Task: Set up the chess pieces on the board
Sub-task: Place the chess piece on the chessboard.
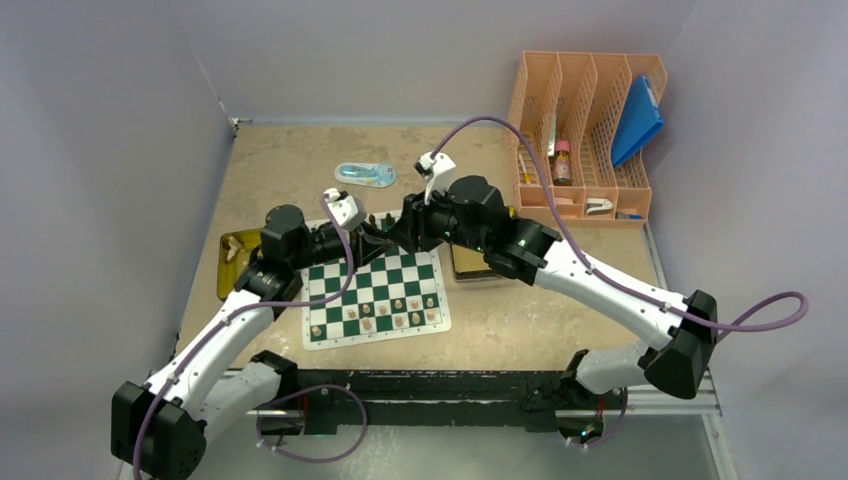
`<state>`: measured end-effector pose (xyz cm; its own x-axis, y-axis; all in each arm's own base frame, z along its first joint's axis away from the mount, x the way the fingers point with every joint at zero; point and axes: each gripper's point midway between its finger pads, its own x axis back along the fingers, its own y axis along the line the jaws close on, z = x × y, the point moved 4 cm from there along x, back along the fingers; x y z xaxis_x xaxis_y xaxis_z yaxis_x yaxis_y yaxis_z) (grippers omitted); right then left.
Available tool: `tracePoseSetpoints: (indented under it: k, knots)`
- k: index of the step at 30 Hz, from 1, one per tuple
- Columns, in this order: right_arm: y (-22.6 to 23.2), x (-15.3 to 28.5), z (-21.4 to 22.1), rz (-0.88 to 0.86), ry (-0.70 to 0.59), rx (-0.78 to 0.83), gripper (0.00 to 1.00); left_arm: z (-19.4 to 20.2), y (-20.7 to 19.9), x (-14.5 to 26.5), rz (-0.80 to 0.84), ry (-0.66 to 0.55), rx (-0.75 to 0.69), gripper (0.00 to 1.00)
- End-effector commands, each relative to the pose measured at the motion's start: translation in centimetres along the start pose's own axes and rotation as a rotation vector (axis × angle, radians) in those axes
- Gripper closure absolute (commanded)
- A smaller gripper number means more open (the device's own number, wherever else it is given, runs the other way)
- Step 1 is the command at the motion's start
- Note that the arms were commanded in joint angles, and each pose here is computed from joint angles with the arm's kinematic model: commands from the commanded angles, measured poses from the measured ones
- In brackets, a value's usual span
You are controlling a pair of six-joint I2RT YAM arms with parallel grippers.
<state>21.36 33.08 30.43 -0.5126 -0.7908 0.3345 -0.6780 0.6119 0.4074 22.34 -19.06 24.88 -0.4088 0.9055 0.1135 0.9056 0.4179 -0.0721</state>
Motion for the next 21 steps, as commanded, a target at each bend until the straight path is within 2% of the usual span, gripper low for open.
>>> tracePoseSetpoints:
  k: [1, 6, 10, 15, 18, 21]
  knots:
    - [0.9, 0.4, -1.9, -0.025, -0.015, 0.006, 0.56, -1.2, -1.1, 0.1, 0.076, -0.051, -0.107, 1.00]
    - [0.1, 0.2, -1.7, 0.023, -0.020, 0.000, 0.57, -0.8, -1.2, 0.1, 0.096, -0.041, -0.110, 1.00]
    - [0.2, 0.1, -1.7, 0.009, -0.017, 0.008, 0.65, -0.8, -1.5, 0.0, 0.119, -0.043, -0.116, 1.00]
    - [0.4, 0.5, -1.6, -0.016, -0.029, 0.022, 0.83, -0.9, -1.2, 0.0, 0.094, -0.042, -0.110, 0.99]
    - [0.5, 1.0, -1.5, -0.035, -0.059, 0.030, 0.88, -1.0, -0.8, 0.0, 0.058, -0.038, -0.081, 0.94]
    - [0.1, 1.2, -1.0, -0.033, -0.080, 0.039, 0.90, -1.1, -0.8, 0.0, 0.054, -0.024, -0.066, 0.80]
